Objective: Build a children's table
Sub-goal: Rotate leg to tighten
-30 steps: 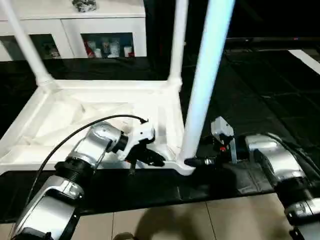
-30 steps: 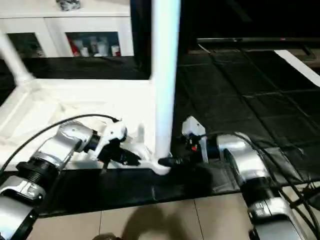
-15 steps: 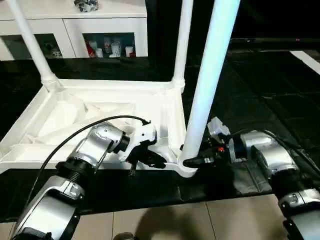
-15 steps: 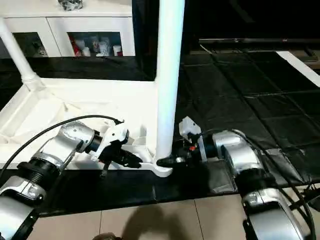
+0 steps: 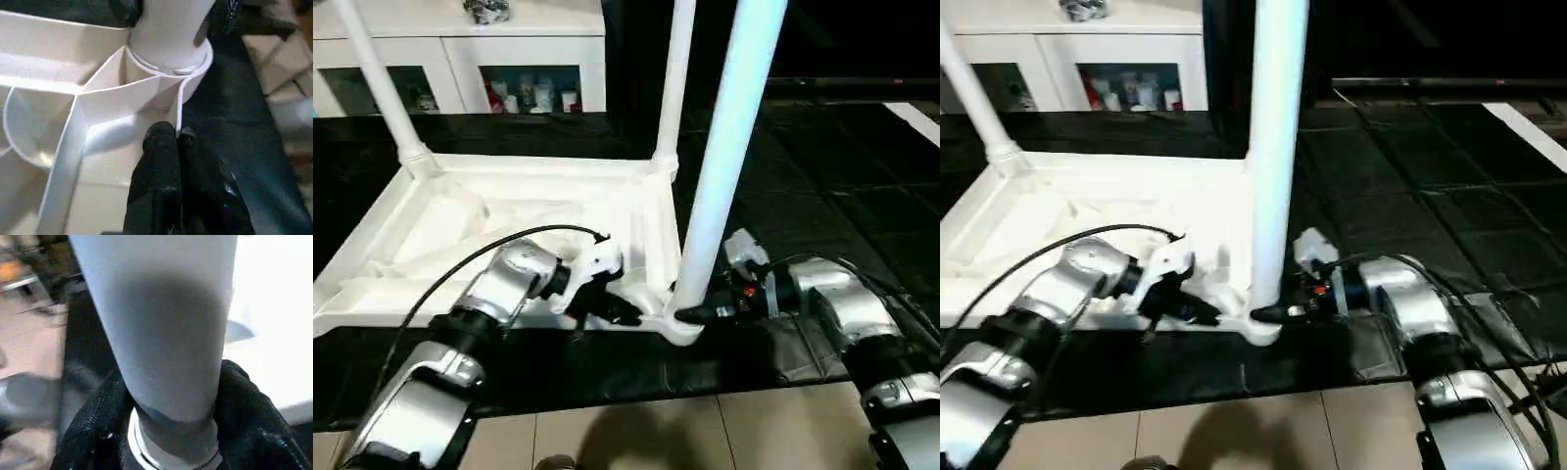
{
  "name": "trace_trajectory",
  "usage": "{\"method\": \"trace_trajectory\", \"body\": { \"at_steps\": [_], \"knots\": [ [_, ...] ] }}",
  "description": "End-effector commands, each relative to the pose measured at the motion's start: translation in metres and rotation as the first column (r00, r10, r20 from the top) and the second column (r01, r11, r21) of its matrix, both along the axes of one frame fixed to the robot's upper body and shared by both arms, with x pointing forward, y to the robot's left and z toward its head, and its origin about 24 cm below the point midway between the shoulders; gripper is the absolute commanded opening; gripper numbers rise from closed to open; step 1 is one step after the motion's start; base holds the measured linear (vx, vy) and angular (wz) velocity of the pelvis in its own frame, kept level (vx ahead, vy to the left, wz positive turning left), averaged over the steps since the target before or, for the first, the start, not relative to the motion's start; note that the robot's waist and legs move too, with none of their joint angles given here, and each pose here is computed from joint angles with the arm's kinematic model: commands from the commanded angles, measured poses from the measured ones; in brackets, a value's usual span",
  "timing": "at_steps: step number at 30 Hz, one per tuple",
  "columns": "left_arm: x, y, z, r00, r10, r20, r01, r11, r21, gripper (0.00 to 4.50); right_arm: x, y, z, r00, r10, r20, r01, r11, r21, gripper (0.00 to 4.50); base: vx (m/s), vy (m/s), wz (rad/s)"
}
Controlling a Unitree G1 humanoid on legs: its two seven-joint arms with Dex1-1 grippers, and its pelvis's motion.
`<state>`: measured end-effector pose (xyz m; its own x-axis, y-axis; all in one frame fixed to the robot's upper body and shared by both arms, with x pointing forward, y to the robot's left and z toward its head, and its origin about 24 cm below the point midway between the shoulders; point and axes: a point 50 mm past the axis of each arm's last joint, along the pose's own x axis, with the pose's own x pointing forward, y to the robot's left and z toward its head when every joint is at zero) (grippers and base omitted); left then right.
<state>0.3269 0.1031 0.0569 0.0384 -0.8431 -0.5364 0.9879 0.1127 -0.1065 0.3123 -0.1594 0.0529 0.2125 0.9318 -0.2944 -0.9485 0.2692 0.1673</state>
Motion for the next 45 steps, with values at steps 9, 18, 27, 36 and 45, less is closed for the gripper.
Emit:
{"method": "trace_trajectory", "body": {
  "at_steps": [9, 18, 27, 36, 45],
  "knots": [
    [0.028, -0.071, 0.009, 0.897, 0.441, 0.029, -0.434, 0.892, -0.128, 0.0, 0.029, 0.075, -0.019, 0.816, -0.577, -0.036, 0.575, 0.816, -0.065, 1.96, 0.0, 0.0, 0.0],
    [0.036, -0.074, 0.016, 0.864, 0.497, 0.08, -0.482, 0.863, -0.15, 0.0, 0.041, 0.091, -0.013, 0.69, -0.724, -0.023, 0.72, 0.689, -0.079, 2.29, 0.0, 0.0, 0.0],
    [0.036, -0.046, 0.011, 0.911, 0.376, 0.17, -0.368, 0.926, -0.08, 0.0, 0.038, 0.071, -0.003, 0.73, -0.684, 0.008, 0.684, 0.73, -0.008, 3.26, 0.0, 0.0, 0.0],
    [0.04, -0.022, 0.015, 0.916, 0.317, 0.247, -0.311, 0.948, -0.06, 0.0, 0.009, 0.024, 0.002, 0.793, -0.608, 0.03, 0.603, 0.792, 0.092, 3.95, 0.0, 0.0, 0.0],
    [0.04, -0.01, 0.029, 0.93, 0.3, 0.213, -0.271, 0.95, -0.155, 0.54, -0.013, 0.009, 0.015, 0.828, -0.559, 0.043, 0.547, 0.823, 0.155, 4.5, 0.0, 0.0, 0.0]
  ]
}}
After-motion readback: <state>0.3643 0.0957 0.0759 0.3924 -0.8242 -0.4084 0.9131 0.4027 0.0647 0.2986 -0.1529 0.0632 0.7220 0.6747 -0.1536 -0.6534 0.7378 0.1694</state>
